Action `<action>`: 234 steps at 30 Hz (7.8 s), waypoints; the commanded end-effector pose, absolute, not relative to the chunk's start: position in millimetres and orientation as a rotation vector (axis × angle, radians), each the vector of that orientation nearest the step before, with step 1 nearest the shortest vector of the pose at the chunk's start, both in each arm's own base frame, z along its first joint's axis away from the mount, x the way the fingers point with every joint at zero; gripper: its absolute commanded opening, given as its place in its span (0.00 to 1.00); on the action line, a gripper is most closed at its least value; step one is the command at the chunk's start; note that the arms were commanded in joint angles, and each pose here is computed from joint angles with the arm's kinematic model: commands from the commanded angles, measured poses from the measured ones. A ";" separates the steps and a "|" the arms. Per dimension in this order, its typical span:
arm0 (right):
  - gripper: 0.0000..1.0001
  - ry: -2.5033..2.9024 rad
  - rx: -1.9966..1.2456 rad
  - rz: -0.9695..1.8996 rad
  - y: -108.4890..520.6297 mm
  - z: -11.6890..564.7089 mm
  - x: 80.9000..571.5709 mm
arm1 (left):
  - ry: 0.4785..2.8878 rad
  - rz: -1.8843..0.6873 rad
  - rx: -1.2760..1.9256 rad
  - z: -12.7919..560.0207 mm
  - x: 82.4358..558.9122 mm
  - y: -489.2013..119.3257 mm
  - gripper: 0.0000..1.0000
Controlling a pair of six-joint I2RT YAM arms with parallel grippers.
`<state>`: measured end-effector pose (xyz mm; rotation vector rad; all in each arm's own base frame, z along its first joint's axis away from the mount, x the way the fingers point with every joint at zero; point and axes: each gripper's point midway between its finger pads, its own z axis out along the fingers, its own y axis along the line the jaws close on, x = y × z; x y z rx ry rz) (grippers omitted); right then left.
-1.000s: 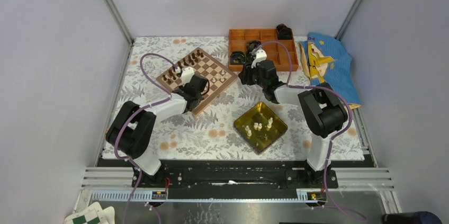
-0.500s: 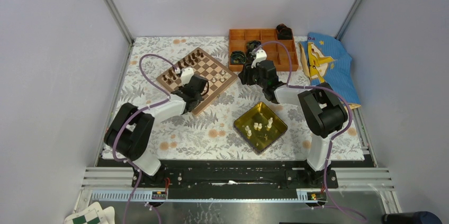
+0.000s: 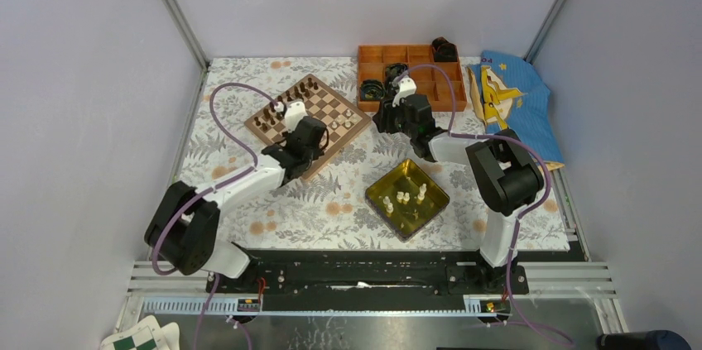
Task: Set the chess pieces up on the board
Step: Pick up the chess piece from the storage box, then place the chess piece on the chessboard.
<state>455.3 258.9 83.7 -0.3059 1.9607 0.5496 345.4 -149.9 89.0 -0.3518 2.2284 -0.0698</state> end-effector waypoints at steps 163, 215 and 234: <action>0.00 2.244 -0.644 0.381 265.4 127.6 235.4 | 1.975 -0.417 -0.339 194.0 300.1 -148.2 0.99; 0.00 2.223 -0.831 0.462 441.4 93.0 366.6 | 1.806 -0.345 -0.510 221.2 284.6 -101.9 0.98; 0.00 2.257 -0.813 0.428 435.1 89.4 378.1 | 1.798 -0.344 -0.525 219.8 283.2 -99.4 0.98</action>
